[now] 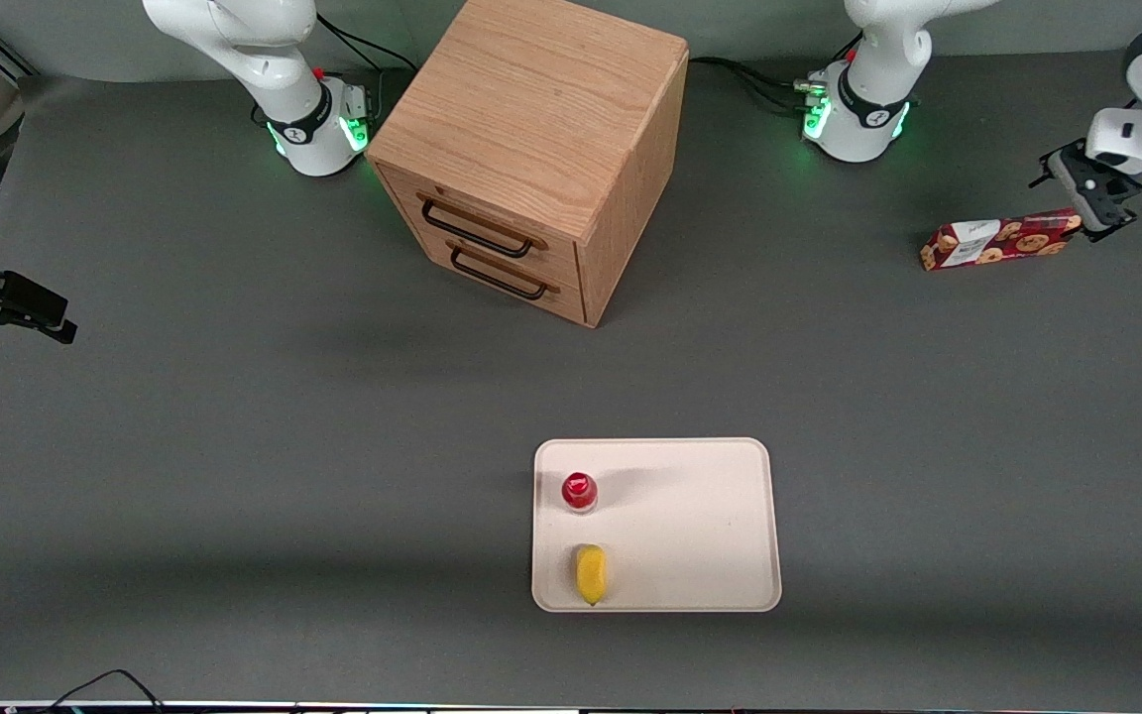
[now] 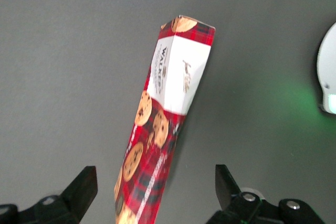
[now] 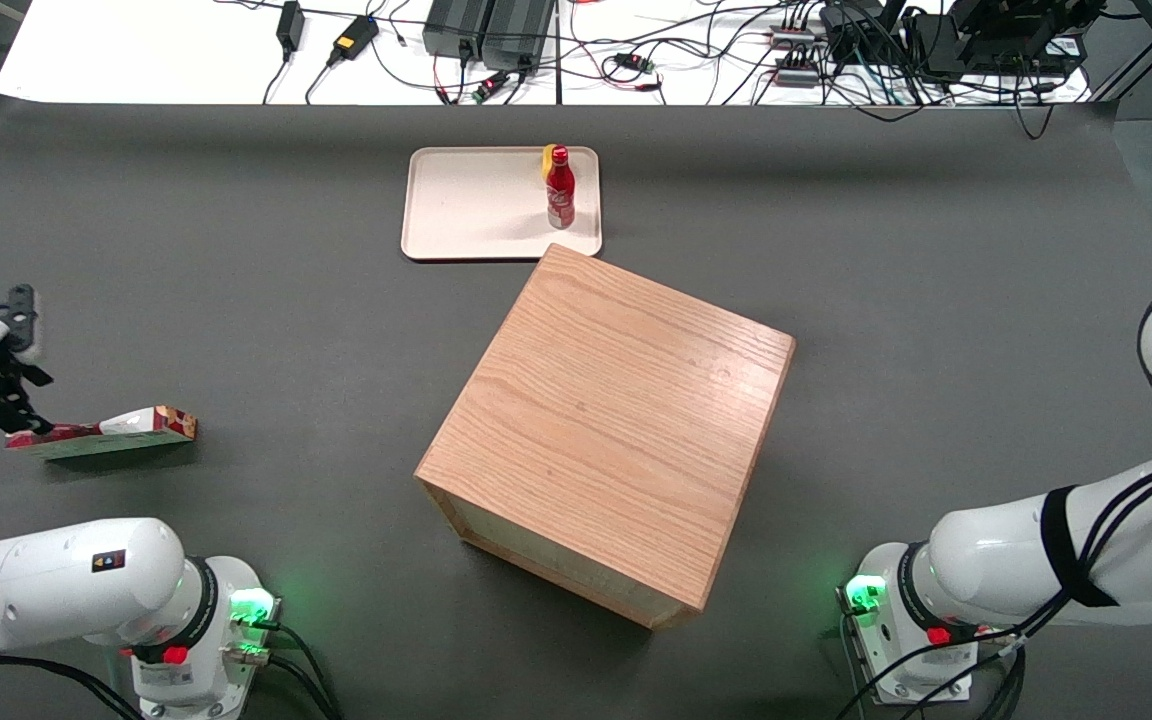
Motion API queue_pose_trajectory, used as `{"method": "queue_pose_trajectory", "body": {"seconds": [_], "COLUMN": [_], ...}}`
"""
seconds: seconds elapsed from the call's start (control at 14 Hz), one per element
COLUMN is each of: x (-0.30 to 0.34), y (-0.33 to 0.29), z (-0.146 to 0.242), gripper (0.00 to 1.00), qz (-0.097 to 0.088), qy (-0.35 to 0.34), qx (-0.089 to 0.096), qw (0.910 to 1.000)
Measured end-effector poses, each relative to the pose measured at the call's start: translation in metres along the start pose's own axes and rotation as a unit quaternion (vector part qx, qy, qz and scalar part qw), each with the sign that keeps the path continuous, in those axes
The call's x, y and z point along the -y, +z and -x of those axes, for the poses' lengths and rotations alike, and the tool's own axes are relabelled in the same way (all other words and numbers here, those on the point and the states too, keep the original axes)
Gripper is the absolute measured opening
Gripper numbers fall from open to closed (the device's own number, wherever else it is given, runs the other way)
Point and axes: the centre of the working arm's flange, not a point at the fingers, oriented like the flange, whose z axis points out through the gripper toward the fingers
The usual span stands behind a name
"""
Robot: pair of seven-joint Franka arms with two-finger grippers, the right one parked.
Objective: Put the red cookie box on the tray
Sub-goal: 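Close the left gripper on the end of the red cookie box, then lift the cookie box upright with the left gripper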
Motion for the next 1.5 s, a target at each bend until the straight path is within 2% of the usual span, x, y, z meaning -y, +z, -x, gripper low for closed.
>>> {"method": "queue_pose_trajectory", "body": {"seconds": [0.36, 0.57, 0.79, 0.86, 1.0, 1.36, 1.43, 1.5], "x": [-0.001, 0.004, 0.005, 0.005, 0.005, 0.006, 0.007, 0.009], "y": [0.035, 0.057, 0.069, 0.07, 0.072, 0.072, 0.071, 0.069], "z": [-0.008, -0.008, -0.007, -0.007, -0.007, -0.008, -0.008, -0.008], "gripper": [1.0, 1.0, 0.96, 0.88, 0.63, 0.12, 0.04, 0.04], "qz": [-0.03, -0.033, -0.026, -0.025, -0.023, -0.023, -0.024, -0.024], "qy": [0.006, 0.006, 0.007, 0.007, 0.007, 0.002, -0.003, -0.009], "qx": [0.004, 0.014, 0.019, 0.02, 0.02, 0.021, 0.021, 0.022], "qw": [0.9995, 0.9994, 0.9994, 0.9995, 0.9995, 0.9995, 0.9995, 0.9994]}}
